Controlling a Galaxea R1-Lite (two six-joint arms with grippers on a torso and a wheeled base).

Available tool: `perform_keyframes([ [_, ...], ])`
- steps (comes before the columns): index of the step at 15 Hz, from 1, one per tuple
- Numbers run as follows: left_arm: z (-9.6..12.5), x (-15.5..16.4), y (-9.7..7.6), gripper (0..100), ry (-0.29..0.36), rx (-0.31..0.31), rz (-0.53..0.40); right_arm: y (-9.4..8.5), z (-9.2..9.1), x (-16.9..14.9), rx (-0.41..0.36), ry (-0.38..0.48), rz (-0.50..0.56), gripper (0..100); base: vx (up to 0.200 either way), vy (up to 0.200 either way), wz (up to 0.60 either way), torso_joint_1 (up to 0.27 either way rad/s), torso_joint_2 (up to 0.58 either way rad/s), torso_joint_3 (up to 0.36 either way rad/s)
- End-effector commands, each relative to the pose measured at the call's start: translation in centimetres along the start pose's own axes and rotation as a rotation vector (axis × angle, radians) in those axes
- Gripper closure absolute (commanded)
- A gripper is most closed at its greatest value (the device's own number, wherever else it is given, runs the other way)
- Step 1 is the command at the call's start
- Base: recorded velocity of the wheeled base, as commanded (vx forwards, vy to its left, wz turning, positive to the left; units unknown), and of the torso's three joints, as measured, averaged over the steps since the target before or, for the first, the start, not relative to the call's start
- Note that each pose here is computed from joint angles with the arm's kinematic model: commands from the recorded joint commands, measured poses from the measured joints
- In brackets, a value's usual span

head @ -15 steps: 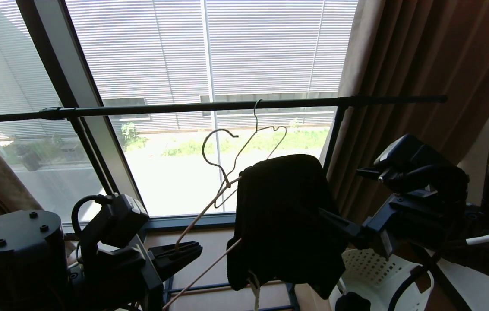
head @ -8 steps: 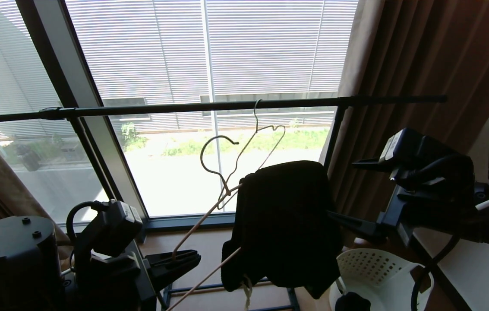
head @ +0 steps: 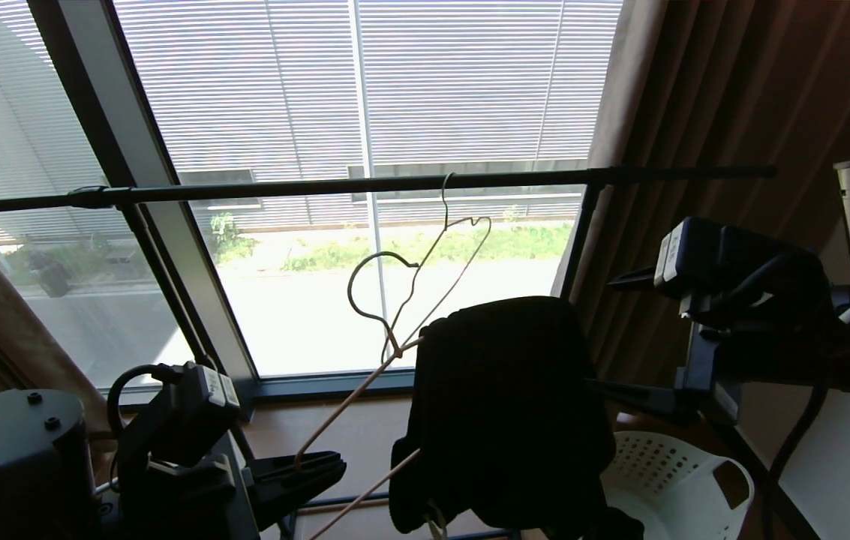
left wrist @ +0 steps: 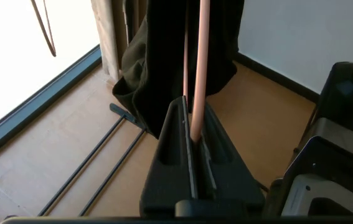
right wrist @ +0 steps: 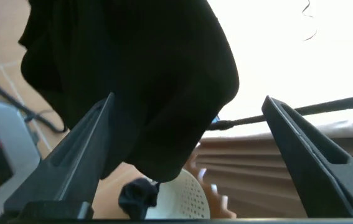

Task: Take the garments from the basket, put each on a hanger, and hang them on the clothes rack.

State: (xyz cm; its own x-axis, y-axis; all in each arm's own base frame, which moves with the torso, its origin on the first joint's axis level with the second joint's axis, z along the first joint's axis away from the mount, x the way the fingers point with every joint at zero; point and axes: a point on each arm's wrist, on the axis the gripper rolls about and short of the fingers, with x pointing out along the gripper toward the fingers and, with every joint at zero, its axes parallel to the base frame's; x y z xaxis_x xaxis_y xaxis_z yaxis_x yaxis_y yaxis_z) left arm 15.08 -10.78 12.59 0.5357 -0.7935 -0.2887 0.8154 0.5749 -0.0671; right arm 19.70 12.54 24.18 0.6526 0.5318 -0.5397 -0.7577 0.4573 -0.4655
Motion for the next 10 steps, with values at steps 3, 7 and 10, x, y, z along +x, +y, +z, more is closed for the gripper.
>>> perform_keyframes([
  [3, -0.1, 0.1, -0.1, 100, 0.008, 0.029, -0.006, -2.1, 3.2, -0.5, -0.076, 0.094, 0.178, 0, 0.000, 0.000, 0.00, 0.000, 0.00, 0.000],
  [7, -0.2, 0.2, -0.3, 100, 0.008, 0.047, -0.061, -3.2, 4.2, 0.8, -0.169, 0.120, 0.311, 0, 0.000, 0.000, 0.00, 0.000, 0.00, 0.000],
  [10, -0.2, 0.5, -0.3, 100, 0.008, 0.050, -0.120, -3.6, 4.9, 2.5, -0.172, 0.051, 0.401, 0, 0.000, 0.000, 0.00, 0.000, 0.00, 0.000],
])
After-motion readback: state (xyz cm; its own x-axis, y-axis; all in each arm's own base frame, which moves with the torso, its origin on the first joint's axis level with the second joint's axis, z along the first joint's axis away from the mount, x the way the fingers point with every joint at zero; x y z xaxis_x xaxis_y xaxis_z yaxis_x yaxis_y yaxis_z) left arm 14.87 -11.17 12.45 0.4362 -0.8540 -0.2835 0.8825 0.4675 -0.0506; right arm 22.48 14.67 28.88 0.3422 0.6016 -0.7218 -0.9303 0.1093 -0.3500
